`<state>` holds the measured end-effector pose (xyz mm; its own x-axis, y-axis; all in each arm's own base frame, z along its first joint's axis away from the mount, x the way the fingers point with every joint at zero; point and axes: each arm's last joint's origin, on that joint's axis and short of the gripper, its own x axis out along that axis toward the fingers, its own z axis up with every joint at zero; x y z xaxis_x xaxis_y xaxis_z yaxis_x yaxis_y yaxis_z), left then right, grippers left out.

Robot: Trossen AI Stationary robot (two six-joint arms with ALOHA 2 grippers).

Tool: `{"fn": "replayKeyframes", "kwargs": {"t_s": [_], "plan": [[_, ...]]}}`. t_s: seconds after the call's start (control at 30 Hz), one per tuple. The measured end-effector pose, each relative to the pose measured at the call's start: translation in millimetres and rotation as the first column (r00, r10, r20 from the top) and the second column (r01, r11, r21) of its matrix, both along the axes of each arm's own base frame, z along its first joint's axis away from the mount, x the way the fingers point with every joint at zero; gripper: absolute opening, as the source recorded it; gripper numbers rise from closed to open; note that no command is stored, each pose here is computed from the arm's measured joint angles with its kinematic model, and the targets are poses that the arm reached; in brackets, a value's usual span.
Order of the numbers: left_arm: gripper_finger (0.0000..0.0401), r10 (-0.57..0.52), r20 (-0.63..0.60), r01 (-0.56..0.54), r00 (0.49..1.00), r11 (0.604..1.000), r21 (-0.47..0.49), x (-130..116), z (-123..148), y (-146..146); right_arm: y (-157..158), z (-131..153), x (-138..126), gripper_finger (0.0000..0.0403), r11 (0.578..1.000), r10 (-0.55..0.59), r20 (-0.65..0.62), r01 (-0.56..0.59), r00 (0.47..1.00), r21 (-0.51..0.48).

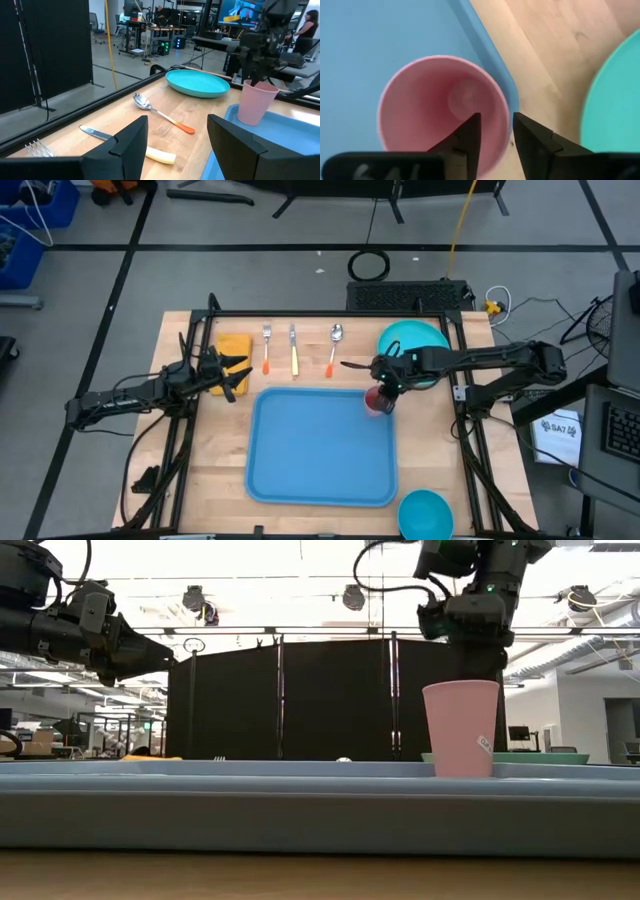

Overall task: Set up tray
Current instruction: Put the blue plate on the blue serving tray to the bottom of the pink cup

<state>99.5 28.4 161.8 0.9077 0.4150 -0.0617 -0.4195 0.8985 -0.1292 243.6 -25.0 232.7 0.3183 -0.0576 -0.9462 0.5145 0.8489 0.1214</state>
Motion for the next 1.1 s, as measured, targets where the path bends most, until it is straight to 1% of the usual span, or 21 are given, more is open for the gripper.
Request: {"fn": "replayKeyframes", "kwargs": {"t_s": [0.1,0.17,0.23,0.3,0.37,0.4,0.43,0.5,0.57,0.63,0.7,0.77,0.83,0.9,1.03,1.1], "plan": [[0.0209,-0.001,0.0,0.001,1.0,1.0,0.0,0,0,0,0,11,-6,0.0109,1.0,-0.002,0.051,0.003,0.999,-0.019],[0.0209,-0.002,0.0,0.002,1.0,1.0,0.0,0,0,0,0,21,-13,0.0106,0.998,-0.006,0.097,0.012,0.995,-0.06],[0.0209,-0.003,0.0,0.003,1.0,1.0,0.0,0,0,0,-1,34,-22,0.0101,0.992,0.003,0.15,0.015,0.989,-0.121],[0.0209,-0.008,0.0,0.008,1.0,1.0,-0.001,0,0,0,-2,47,-33,0.0096,0.976,-0.006,0.205,0.05,0.979,-0.211],[0.0209,-0.009,-0.001,0.009,1.0,1.0,-0.001,0,0,0,-4,61,-44,0.0093,0.934,-0.042,0.29,0.141,0.956,-0.328],[0.0209,-0.012,-0.001,0.012,1.0,1.0,-0.001,0,0,0,-6,66,-50,0.0092,0.9,-0.07,0.344,0.208,0.936,-0.383],[0.0209,-0.017,-0.002,0.017,1.0,1.0,-0.001,0,0,0,-7,68,-55,0.0092,0.867,-0.092,0.397,0.269,0.913,-0.419],[0.0209,-0.024,-0.004,0.024,1.0,1.0,0.001,0,0,-1,-9,63,-64,0.0092,0.814,-0.121,0.485,0.367,0.866,-0.451],[0.0209,-0.025,-0.005,0.025,1.0,1.0,0.001,0,0,-1,-13,48,-73,0.0095,0.787,-0.14,0.524,0.415,0.84,-0.455],[0.0209,-0.025,-0.005,0.025,1.0,1.0,0.001,0,0,-1,-19,29,-83,0.0095,0.77,-0.2,0.52,0.461,0.83,-0.44],[0.0209,-0.025,-0.005,0.025,1.0,1.0,0.001,0,0,-1,-27,12,-95,0.0094,0.744,-0.302,0.481,0.519,0.823,-0.421],[0.0209,-0.026,-0.005,0.026,1.0,1.0,0.0,0,0,-1,-34,3,-108,0.0091,0.71,-0.416,0.414,0.574,0.81,-0.408],[0.0209,-0.026,-0.004,0.026,1.0,1.0,-0.002,0,0,-1,-40,4,-119,0.009,0.689,-0.514,0.337,0.613,0.789,-0.386],[0.0209,-0.025,-0.003,0.025,1.0,1.0,-0.004,0,0,-1,-46,10,-128,0.0091,0.671,-0.585,0.271,0.643,0.765,-0.369],[0.0209,-0.025,-0.003,0.025,1.0,1.0,-0.004,0,0,-1,-55,17,-137,0.0109,0.66,-0.651,0.161,0.658,0.742,-0.362],[0.0209,-0.025,-0.002,0.025,1.0,1.0,-0.004,0,0,-1,-60,18,-139,0.0124,0.657,-0.679,0.126,0.675,0.724,-0.335]]}}
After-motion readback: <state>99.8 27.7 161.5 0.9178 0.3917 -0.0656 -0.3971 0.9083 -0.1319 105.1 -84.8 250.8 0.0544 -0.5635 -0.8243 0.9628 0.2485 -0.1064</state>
